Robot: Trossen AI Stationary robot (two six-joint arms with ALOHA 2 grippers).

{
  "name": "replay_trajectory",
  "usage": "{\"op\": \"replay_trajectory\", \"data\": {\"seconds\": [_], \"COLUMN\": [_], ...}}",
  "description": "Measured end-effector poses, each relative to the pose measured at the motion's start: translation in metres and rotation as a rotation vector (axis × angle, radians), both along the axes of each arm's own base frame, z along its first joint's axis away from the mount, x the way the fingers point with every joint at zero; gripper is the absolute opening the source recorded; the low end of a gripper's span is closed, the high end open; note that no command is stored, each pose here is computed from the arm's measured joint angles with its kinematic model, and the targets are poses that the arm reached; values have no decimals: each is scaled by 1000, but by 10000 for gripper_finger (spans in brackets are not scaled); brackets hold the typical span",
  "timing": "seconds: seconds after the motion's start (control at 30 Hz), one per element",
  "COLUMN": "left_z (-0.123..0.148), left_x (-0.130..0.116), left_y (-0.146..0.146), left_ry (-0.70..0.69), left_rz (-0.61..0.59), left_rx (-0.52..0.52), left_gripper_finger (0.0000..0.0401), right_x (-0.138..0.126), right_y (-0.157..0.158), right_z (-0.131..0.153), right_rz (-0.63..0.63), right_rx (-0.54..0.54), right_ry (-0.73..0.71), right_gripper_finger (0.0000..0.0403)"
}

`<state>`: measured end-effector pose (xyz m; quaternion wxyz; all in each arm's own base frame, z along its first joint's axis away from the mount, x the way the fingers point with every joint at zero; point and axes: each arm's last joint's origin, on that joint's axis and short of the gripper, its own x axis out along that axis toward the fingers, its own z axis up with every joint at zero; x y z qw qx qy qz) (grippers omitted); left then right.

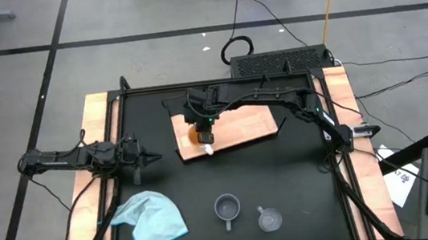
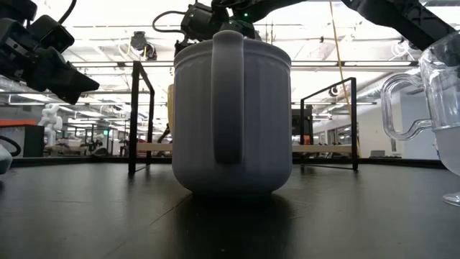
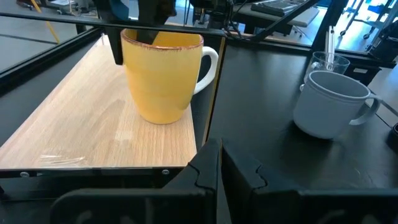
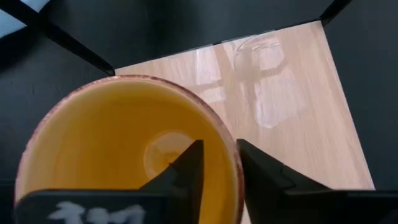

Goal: Stack small to large cups/mugs on shelf
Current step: Put the yellow mug on the shelf, then put the gray mug on the shelf

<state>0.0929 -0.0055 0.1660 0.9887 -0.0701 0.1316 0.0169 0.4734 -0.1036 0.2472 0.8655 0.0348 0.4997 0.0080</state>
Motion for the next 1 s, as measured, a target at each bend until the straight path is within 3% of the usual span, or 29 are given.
{"op": "replay_trajectory", "data": {"seconds": [0.2,0.6,1.0], "left_z": [0,0,1], "left_x": [0,0,0], "left_y": [0,0,0], "left_ry": [-1,-5,-8], "left_rz": [5,6,6], "left_rx": [-18,-20,-20], "left_gripper_finger": [21,21,21], "right_x": [0,-3,-38], "right_y": [-1,0,12], "right_z": [0,20,94], "right_rz": [-3,14,84], "right_rx": [-1,-27,-104], "right_ry": [-7,-72,-212], "right_gripper_finger": [126,128,124]}}
